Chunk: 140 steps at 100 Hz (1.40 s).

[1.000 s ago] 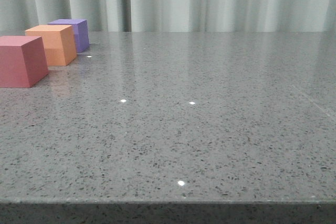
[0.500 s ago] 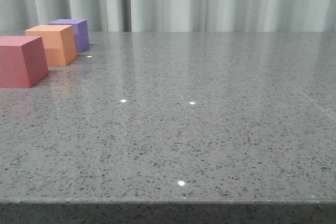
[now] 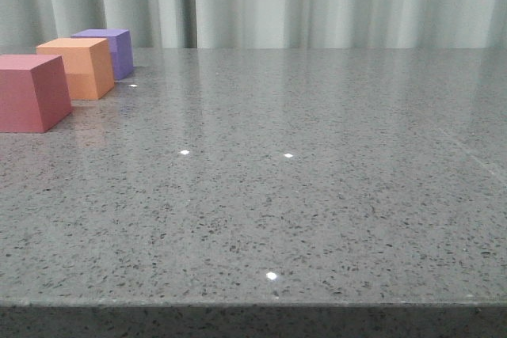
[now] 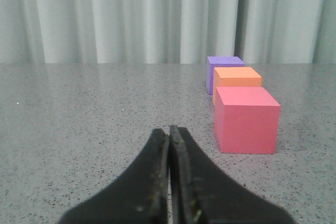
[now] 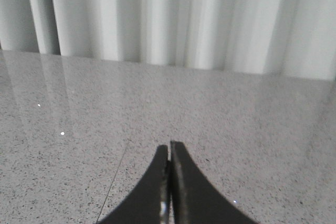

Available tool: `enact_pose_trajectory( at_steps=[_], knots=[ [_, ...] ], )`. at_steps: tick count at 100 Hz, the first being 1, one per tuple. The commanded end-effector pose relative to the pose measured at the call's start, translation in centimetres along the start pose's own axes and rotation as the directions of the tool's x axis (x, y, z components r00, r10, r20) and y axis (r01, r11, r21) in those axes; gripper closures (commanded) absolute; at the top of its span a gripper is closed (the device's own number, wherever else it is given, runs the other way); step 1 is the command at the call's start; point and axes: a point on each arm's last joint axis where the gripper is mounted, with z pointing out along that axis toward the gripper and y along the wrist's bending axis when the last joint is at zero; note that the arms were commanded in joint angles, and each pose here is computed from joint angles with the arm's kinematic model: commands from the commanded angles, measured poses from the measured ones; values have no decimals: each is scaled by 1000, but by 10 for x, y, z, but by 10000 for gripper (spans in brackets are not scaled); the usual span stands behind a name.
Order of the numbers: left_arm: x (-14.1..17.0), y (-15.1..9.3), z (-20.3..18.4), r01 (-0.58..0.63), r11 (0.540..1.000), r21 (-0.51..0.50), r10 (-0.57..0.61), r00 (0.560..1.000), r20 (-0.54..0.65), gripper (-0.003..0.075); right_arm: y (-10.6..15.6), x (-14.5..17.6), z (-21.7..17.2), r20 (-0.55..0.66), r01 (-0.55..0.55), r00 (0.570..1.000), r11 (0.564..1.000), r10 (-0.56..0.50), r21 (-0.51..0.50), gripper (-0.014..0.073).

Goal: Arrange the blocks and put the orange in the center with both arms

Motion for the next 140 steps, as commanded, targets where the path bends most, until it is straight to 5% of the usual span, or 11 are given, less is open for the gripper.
enact_pose_trajectory(
  at_steps=[1, 43, 140],
  knots=[
    [6, -1, -1, -3, 1000, 6, 2, 998, 69, 741, 1, 0, -7, 154, 15, 988, 1000, -16, 2, 663],
    [6, -1, -1, -3, 1000, 6, 2, 998, 69, 741, 3, 68, -21, 221, -2, 975, 1000, 2, -2, 663],
    [6, -1, -1, -3, 1000, 6, 2, 998, 69, 741, 3, 68, -21, 210, -2, 978, 1000, 3, -2, 663]
  ],
)
